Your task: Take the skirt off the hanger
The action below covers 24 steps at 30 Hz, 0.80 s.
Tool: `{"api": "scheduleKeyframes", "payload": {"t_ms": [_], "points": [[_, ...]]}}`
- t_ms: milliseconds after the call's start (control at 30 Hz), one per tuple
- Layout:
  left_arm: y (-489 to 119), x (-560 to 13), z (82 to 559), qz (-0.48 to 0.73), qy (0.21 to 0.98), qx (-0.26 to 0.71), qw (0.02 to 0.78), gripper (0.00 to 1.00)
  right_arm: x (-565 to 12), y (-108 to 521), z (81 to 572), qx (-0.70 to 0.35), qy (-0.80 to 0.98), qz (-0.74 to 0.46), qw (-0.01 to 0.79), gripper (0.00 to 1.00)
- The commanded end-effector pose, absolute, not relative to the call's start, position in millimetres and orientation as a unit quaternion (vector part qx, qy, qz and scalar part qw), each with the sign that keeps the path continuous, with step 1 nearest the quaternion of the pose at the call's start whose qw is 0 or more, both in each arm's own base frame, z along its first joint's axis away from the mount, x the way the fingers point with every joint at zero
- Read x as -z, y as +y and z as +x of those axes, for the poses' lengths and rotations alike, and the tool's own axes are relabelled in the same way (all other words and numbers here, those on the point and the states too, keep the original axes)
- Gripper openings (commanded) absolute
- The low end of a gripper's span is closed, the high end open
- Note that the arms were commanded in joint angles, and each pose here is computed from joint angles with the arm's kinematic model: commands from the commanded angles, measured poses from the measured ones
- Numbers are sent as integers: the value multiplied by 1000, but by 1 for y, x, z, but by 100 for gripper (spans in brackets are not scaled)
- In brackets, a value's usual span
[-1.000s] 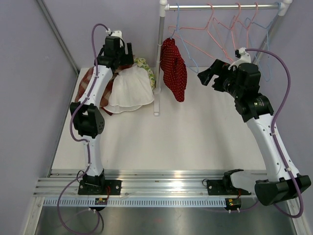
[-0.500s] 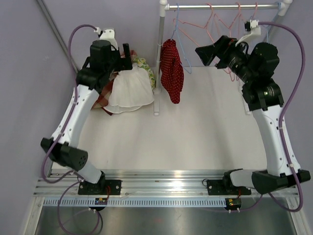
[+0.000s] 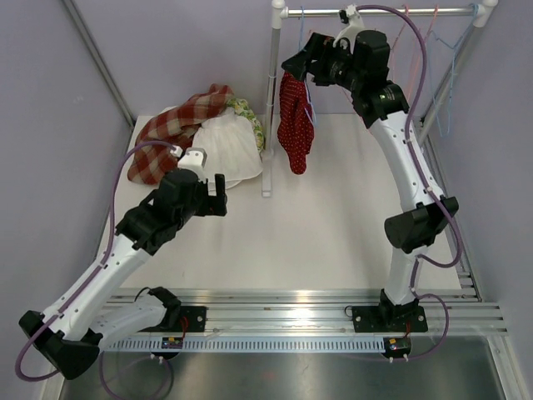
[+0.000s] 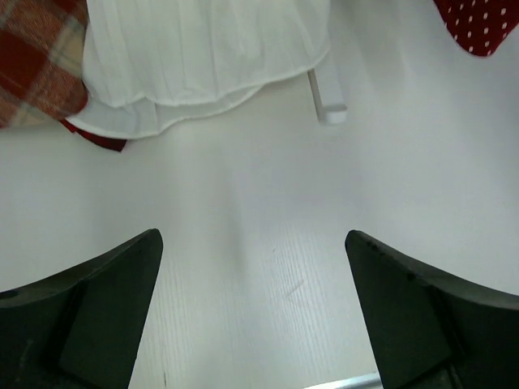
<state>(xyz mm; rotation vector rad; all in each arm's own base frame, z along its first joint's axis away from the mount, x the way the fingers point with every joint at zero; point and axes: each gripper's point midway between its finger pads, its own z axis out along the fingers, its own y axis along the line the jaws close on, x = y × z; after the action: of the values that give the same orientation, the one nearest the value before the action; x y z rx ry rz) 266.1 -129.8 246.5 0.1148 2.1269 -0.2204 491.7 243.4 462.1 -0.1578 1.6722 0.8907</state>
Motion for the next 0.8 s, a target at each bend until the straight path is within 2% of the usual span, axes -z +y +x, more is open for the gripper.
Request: {"api": "scheduleKeyframes", "payload": {"t_ms": [0,67,100,200,233,267,500,767], "points": [[-122,-263,253,16,856,103,507,99,-485,272,475,-398,697,-101,587,94],[-118,-263,245,13,854,103,510,99,-478,278,479,-395,703,-99,583,70],[-114,-260,241,12,856,100,507,99,-476,280,481,-393,705,-97,583,47],[-106,-255,235,7,854,95,512,99,-471,276,483,-384,709,-85,585,16],[-105,-253,234,6,854,93,513,99,-468,275,484,-380,713,-81,583,2],[-103,-246,232,7,856,89,509,99,-466,273,486,-374,715,-76,585,0],[-104,-225,231,5,862,89,498,99,-488,264,486,-351,703,-86,612,0],[-111,-257,244,17,839,97,535,99,-533,239,486,-294,663,-79,683,0]]}}
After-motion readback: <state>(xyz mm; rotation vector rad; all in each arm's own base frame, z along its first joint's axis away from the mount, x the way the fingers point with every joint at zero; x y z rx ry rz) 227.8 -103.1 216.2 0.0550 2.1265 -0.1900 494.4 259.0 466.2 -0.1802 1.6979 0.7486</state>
